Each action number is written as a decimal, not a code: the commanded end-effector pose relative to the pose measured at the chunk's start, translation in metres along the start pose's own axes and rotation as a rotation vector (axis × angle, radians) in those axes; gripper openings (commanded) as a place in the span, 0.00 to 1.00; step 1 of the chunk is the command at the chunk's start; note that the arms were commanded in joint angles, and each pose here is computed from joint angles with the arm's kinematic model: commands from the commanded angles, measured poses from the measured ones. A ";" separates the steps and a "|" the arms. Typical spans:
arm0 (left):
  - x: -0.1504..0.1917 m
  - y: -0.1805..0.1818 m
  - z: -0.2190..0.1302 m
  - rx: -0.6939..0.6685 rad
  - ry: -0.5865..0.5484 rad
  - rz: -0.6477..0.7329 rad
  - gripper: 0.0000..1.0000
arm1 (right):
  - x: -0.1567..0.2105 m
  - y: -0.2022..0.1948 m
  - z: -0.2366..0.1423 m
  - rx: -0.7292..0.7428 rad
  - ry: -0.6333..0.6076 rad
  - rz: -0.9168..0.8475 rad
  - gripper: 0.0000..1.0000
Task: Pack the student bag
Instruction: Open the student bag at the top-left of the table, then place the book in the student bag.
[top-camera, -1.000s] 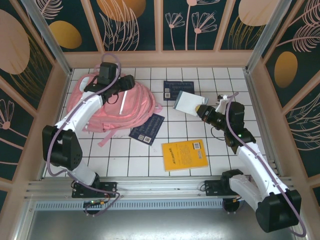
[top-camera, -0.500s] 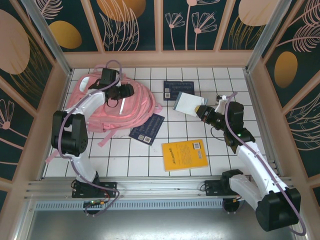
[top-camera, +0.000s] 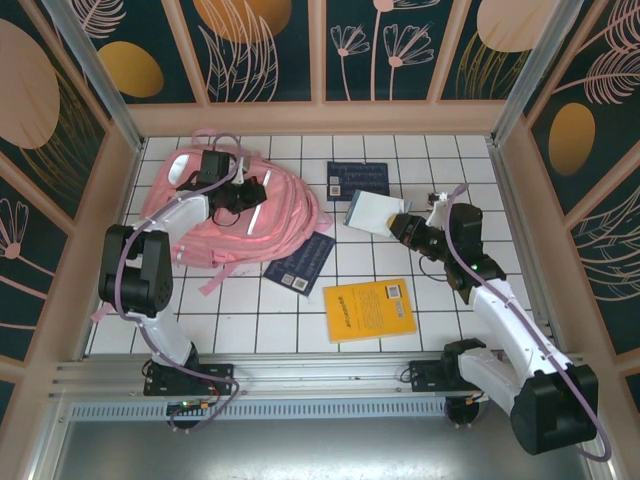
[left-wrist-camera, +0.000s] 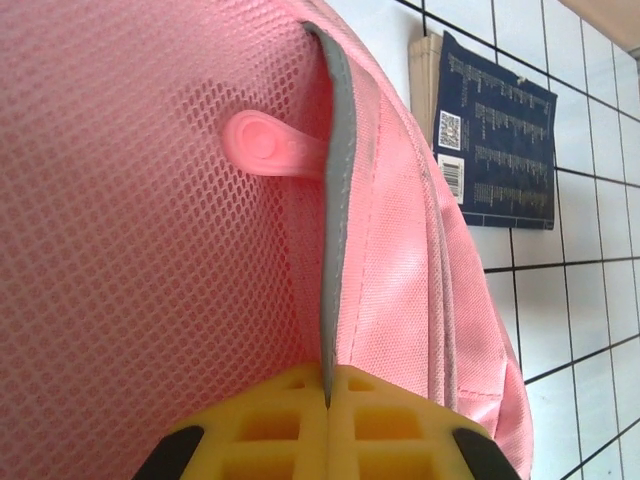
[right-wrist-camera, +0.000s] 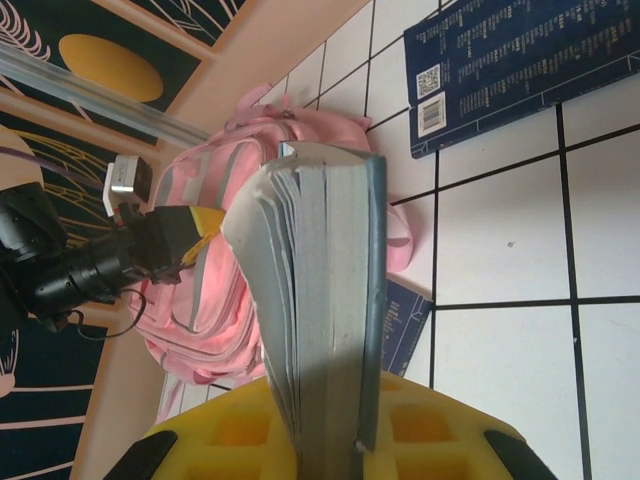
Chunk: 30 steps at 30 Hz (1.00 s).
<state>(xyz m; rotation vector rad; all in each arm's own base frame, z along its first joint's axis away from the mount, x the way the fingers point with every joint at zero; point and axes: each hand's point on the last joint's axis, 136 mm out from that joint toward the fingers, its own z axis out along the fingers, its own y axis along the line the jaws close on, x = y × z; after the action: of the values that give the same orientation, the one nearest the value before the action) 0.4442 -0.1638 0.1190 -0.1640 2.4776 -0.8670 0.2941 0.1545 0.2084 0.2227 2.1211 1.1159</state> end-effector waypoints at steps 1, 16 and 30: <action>-0.001 -0.013 0.001 0.040 0.017 0.006 0.00 | -0.007 0.015 0.000 -0.058 -0.022 -0.029 0.00; -0.084 -0.125 -0.183 0.234 -0.426 0.194 0.00 | -0.017 0.044 0.034 -0.071 0.048 -0.031 0.00; -0.075 -0.167 -0.222 0.409 -0.463 0.258 0.00 | 0.026 0.123 0.125 -0.285 0.312 0.029 0.00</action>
<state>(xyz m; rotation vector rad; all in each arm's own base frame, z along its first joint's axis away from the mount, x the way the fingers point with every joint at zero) 0.4034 -0.1413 0.3175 -0.0754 2.0861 -0.9638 0.3347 0.2885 0.2272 0.0065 2.2476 1.3757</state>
